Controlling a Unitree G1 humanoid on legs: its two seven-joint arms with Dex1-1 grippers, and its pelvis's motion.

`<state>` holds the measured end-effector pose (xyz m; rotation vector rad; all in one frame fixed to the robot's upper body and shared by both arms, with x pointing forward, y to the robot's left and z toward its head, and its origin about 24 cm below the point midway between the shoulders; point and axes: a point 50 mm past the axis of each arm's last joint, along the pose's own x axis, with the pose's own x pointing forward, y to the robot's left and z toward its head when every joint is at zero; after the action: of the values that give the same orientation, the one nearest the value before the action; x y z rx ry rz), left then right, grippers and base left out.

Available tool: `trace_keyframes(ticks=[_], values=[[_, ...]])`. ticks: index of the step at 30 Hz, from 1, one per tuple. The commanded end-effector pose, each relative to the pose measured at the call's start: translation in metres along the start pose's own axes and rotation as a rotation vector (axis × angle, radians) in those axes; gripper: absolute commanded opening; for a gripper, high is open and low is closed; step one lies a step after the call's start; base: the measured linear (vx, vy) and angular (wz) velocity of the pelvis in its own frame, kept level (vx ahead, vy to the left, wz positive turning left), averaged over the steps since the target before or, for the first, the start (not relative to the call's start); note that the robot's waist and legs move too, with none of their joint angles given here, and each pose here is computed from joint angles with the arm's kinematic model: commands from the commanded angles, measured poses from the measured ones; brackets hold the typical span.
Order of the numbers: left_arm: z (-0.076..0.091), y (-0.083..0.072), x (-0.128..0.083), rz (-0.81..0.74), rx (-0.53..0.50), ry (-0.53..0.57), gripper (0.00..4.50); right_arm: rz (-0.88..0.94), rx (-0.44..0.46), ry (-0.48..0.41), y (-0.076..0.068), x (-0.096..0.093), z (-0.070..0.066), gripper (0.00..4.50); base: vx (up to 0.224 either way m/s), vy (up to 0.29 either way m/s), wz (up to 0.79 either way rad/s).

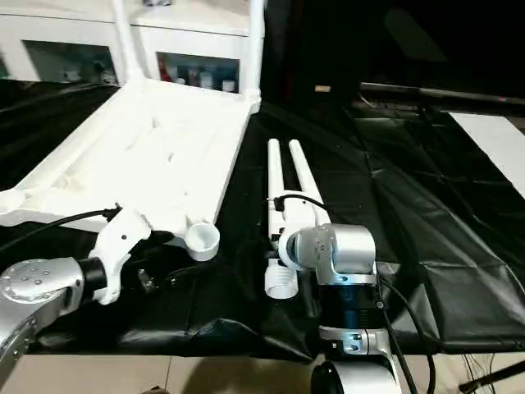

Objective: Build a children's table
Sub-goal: Pick table leg

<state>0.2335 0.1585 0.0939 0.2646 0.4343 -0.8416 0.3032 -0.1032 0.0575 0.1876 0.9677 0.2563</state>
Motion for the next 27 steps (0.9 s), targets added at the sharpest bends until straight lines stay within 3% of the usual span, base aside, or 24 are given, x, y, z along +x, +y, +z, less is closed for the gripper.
trace_keyframes(ticks=[1,10,17,18,19,20,22,24,25,26,27], values=[[0.003,0.001,0.001,-0.001,0.006,-0.027,4.5,-0.019,0.032,0.039,-0.006,0.003,-0.008,2.87,0.0,0.0,0.0],[0.009,0.002,0.006,0.003,0.001,-0.064,4.5,-0.051,0.056,0.03,-0.016,0.003,-0.01,2.14,0.0,0.0,0.0],[0.01,0.011,0.008,0.105,-0.023,-0.112,4.5,-0.036,0.046,-0.046,-0.012,-0.002,0.005,1.89,0.0,0.0,0.0],[0.016,0.018,0.009,0.166,-0.077,-0.196,4.5,-0.049,0.025,-0.106,-0.012,-0.011,0.016,1.88,0.0,0.0,0.0],[0.017,0.02,0.01,0.168,-0.097,-0.202,4.5,-0.055,0.019,-0.125,-0.012,-0.014,0.019,1.88,0.0,0.0,0.0],[0.023,0.024,0.01,0.186,-0.128,-0.222,4.5,-0.058,0.003,-0.222,-0.013,-0.026,0.033,1.88,0.0,0.0,0.0],[0.025,0.025,0.01,0.189,-0.125,-0.232,4.5,-0.053,0.003,-0.243,-0.013,-0.029,0.036,1.87,0.0,0.0,0.0],[0.035,0.027,0.012,0.22,-0.16,-0.292,4.5,0.015,-0.019,-0.411,-0.013,-0.042,0.054,1.87,0.0,0.0,0.0],[0.036,0.027,0.012,0.221,-0.161,-0.294,4.5,0.021,-0.019,-0.419,-0.013,-0.042,0.055,1.87,0.0,0.0,0.0],[0.043,0.03,0.012,0.284,-0.169,-0.336,4.5,0.138,-0.033,-0.535,-0.008,-0.052,0.067,1.87,0.0,0.0,0.0],[0.044,0.03,0.013,0.291,-0.17,-0.341,4.5,0.156,-0.034,-0.544,-0.007,-0.054,0.067,1.87,0.0,0.0,0.0]])
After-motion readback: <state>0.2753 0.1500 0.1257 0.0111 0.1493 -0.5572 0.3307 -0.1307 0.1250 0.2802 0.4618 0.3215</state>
